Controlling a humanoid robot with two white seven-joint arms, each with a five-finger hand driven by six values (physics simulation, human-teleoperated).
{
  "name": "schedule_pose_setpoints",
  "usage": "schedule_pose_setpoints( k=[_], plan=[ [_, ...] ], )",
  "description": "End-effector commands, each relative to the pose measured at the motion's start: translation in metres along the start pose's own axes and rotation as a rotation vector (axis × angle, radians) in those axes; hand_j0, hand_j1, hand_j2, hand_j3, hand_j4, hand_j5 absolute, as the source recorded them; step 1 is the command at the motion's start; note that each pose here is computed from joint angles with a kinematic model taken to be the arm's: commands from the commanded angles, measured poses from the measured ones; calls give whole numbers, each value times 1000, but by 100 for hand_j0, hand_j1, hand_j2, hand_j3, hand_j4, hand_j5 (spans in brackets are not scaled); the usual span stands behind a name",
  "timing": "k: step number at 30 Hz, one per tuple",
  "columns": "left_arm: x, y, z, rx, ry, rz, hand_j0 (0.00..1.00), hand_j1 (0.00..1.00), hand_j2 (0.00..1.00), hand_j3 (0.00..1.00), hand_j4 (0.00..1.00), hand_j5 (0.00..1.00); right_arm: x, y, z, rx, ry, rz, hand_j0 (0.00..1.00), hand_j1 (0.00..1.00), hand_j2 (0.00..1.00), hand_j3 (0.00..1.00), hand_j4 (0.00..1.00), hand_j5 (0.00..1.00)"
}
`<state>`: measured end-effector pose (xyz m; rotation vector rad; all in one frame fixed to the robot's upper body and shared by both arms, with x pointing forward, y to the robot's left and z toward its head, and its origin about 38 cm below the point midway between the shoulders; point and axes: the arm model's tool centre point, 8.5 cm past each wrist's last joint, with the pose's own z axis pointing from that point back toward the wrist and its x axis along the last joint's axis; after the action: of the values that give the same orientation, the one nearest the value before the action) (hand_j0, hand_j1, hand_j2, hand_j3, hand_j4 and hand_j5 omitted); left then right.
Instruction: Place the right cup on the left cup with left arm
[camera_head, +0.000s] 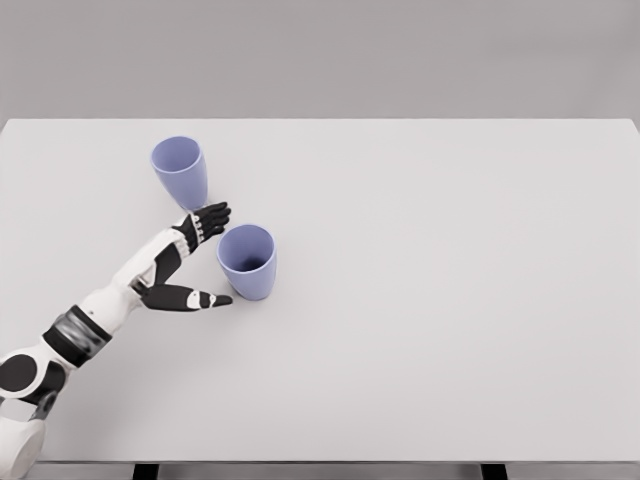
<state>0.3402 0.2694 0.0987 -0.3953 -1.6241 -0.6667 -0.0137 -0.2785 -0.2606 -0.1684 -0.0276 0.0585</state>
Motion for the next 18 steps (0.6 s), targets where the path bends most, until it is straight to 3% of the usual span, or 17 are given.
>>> schedule_pose_setpoints(
  k=[1, 18],
  plan=[
    [-1, -2, 0, -4, 1, 7, 100, 100, 100, 100, 100, 100, 0, 0, 0, 0, 0, 0, 100, 100, 100, 100, 100, 100],
    [2, 1, -12, 2, -15, -6, 100, 100, 100, 100, 100, 100, 0, 0, 0, 0, 0, 0, 100, 100, 100, 100, 100, 100]
  ],
)
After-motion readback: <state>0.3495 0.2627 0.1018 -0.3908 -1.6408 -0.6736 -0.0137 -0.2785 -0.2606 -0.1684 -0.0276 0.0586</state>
